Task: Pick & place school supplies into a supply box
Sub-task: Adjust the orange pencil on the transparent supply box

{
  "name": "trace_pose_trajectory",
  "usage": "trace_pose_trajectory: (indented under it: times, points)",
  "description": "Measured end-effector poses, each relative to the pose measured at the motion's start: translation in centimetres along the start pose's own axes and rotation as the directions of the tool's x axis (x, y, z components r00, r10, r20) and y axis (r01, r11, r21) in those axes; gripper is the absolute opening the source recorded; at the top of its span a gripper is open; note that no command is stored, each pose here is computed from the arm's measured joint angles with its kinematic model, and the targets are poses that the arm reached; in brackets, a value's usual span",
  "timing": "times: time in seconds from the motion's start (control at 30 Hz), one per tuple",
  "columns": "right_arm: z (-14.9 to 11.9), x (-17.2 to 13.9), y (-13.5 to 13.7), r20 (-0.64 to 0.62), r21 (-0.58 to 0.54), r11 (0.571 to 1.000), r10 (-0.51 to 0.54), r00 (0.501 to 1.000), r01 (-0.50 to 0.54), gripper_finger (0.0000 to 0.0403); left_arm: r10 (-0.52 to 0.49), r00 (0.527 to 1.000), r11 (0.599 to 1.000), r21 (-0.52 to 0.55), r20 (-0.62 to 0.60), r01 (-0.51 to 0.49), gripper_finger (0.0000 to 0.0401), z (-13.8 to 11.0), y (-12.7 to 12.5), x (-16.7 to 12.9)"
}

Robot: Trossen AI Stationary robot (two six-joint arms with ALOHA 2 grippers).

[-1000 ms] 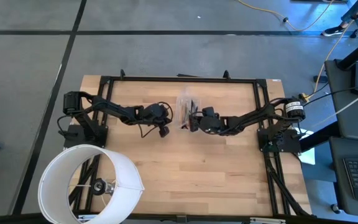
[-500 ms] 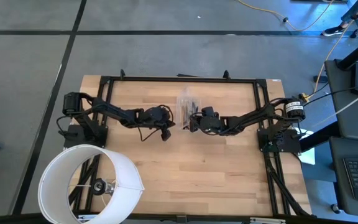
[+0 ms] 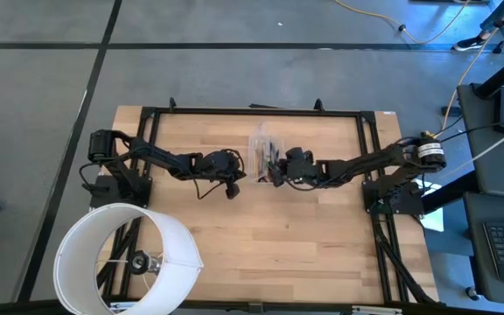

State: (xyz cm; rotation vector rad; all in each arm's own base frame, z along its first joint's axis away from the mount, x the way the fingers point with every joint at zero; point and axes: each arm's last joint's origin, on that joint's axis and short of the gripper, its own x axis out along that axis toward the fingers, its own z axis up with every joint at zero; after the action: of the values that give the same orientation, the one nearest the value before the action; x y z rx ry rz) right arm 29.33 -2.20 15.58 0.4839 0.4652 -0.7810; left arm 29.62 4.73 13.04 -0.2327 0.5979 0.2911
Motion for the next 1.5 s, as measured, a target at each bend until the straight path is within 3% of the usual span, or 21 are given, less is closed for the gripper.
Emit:
trace_pose_trajectory:
  times: [0.23, 0.47, 0.6, 0.77, 1.0, 1.2, 1.5]
  points:
    - [0.7, -3.6, -1.8, -0.124, -0.103, 0.992, -0.089, 0.988, 0.077, 0.0087, 0.005, 0.999, 1.0, 0.026, 0.042, -0.006, 0.0003, 1.2, 0.1, -1.4]
    - [-0.1, -6.1, -1.5, -0.293, -0.244, 0.966, 0.009, 0.956, -0.084, 0.0087, -0.021, 0.984, 0.994, 0.107, 0.179, 0.002, 0.0002, 3.1, -0.1, -2.5]
    - [-0.7, -6.3, 0.2, -0.256, -0.368, 0.907, 0.111, 0.96, -0.203, 0.0087, -0.008, 0.979, 0.995, 0.097, 0.202, -0.012, 0.0003, 3.9, 0.3, -2.5]
    - [-2.3, -5.3, 2.8, -0.25, -0.513, 0.777, 0.272, 0.929, -0.366, 0.0088, 0.001, 0.979, 0.996, 0.084, 0.203, -0.019, 0.0002, 4.0, 0.6, -2.4]
    - [-4.6, -1.3, 4.9, -0.144, -0.561, 0.73, 0.379, 0.914, -0.391, 0.0088, -0.007, 0.979, 0.997, 0.083, 0.202, -0.01, 0.0003, 3.9, 0.4, -2.4]
    - [-5.6, 1.0, 5.1, -0.077, -0.573, 0.728, 0.41, 0.909, -0.377, 0.0088, -0.012, 0.985, 0.996, 0.089, 0.17, -0.003, 0.0002, 3.6, 0.2, -2.4]
    - [-5.2, 2.6, 4.3, -0.042, -0.547, 0.763, 0.386, 0.922, -0.344, 0.0088, -0.004, 0.989, 0.996, 0.09, 0.148, -0.009, 0.0004, 3.3, 0.3, -2.4]
